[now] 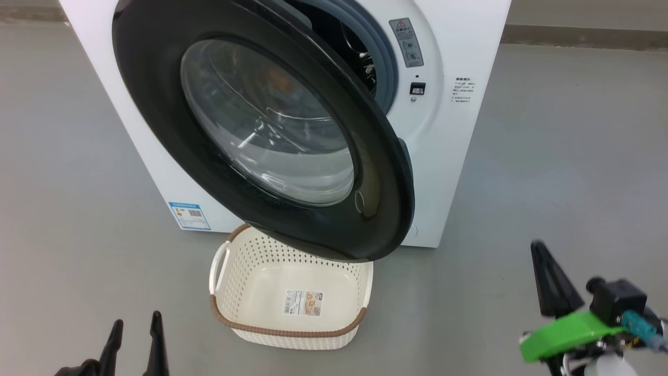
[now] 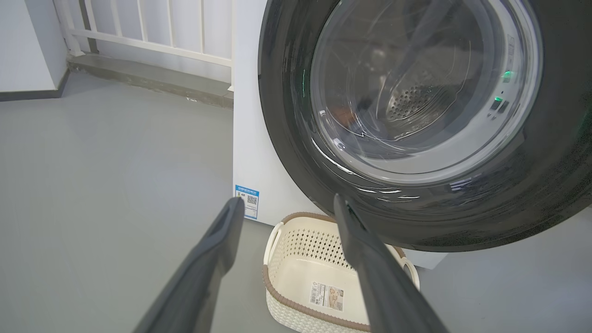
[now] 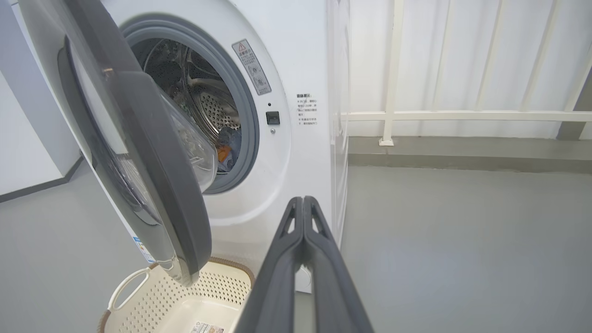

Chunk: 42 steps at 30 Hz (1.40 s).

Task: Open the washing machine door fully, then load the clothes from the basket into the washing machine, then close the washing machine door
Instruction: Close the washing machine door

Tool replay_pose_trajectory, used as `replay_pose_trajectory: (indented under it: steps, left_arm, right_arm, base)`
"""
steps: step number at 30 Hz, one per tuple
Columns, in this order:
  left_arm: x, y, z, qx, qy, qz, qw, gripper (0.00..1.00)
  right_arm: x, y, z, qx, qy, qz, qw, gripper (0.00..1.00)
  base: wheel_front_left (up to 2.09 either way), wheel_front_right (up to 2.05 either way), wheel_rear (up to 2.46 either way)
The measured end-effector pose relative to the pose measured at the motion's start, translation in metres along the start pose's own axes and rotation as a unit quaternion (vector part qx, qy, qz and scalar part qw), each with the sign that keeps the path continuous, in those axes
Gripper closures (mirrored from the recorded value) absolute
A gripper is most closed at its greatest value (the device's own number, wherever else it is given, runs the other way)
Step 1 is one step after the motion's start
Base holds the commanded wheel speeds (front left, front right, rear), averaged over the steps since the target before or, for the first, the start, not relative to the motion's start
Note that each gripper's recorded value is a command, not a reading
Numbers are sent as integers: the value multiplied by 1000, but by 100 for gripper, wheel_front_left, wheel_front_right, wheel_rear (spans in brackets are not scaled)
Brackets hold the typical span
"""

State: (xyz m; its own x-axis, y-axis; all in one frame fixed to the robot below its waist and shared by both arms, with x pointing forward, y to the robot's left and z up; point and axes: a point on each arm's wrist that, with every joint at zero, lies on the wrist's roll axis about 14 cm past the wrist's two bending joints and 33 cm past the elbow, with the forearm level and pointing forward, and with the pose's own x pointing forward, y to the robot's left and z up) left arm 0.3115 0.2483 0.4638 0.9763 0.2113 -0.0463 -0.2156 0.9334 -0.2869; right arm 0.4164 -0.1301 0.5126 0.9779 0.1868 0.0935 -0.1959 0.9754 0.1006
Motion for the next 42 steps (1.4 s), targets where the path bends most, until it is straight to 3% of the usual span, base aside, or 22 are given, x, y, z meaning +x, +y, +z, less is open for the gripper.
replay_pose_trajectory:
  steps: [8,13,16,21,25,35,42]
  left_arm:
    - [1,-2,-6,2,11,-3,1000,0]
    - [0,-2,-12,3,21,-1,1000,0]
    - [0,-2,-16,3,27,0,1000,0]
    - [-2,-1,-21,1,37,4,999,0]
    - [-2,4,-24,-4,41,15,999,0]
    - [4,15,-25,-7,46,36,998,0]
    - [6,21,-30,-5,56,48,997,0]
  right_arm:
    - [38,37,77,6,-117,56,991,100]
    - [49,85,122,31,-184,127,974,100]
    - [49,124,131,37,-197,186,962,100]
    - [39,185,114,46,-171,278,944,100]
    - [40,204,73,54,-111,307,944,100]
    - [61,199,10,56,-27,294,954,100]
    - [81,194,6,65,-28,281,957,100]
  base:
    - [0,0,0]
    - [0,0,0]
    - [0,0,0]
    - [0,0,0]
    - [0,0,0]
    - [0,0,0]
    - [0,0,0]
